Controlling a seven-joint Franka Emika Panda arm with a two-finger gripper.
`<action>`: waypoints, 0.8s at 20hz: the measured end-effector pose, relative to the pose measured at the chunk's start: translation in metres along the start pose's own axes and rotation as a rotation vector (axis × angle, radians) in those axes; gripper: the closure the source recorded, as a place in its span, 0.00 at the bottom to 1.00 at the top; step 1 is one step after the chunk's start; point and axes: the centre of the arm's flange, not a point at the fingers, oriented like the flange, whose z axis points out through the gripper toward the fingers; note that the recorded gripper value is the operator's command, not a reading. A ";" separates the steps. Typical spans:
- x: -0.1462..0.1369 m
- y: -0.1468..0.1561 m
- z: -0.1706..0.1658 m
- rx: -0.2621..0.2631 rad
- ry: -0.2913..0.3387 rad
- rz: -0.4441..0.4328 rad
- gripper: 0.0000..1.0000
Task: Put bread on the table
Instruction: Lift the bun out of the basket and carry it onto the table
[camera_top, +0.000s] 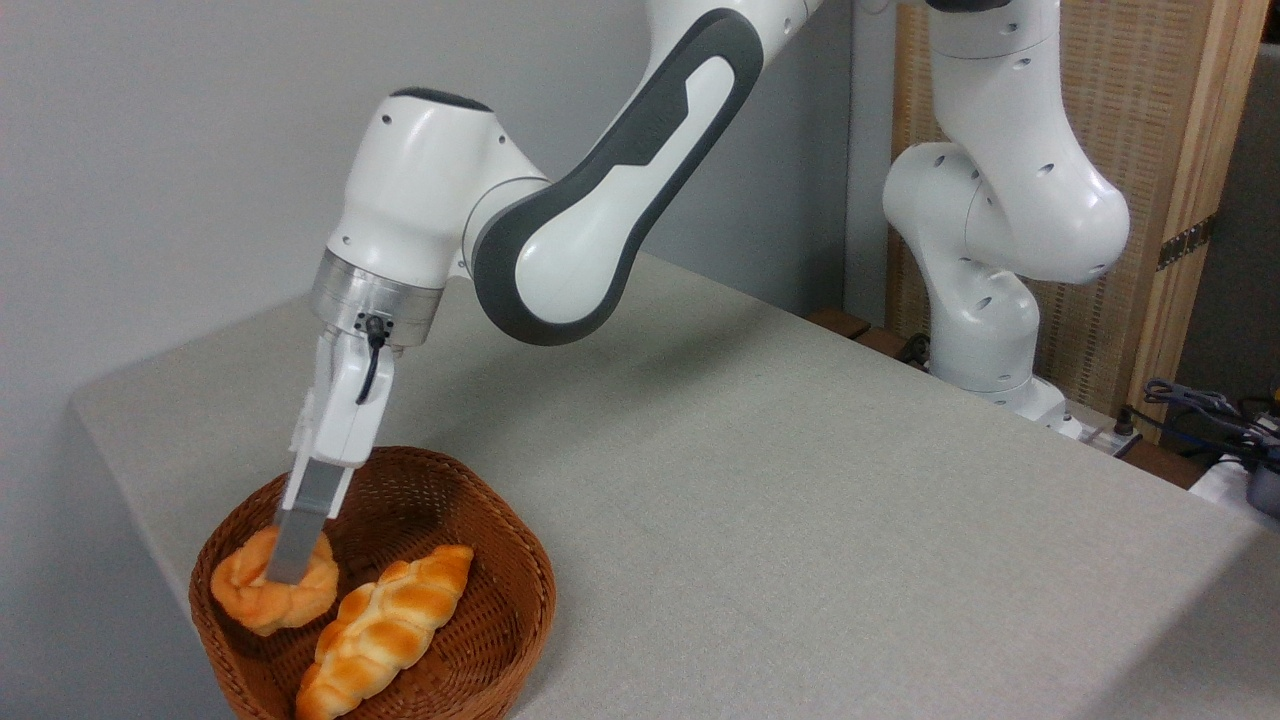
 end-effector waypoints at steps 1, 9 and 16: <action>0.000 -0.006 -0.004 0.006 0.010 -0.029 0.69; 0.006 -0.016 -0.036 -0.035 -0.017 -0.079 0.68; 0.019 0.013 -0.108 -0.182 -0.162 -0.046 0.66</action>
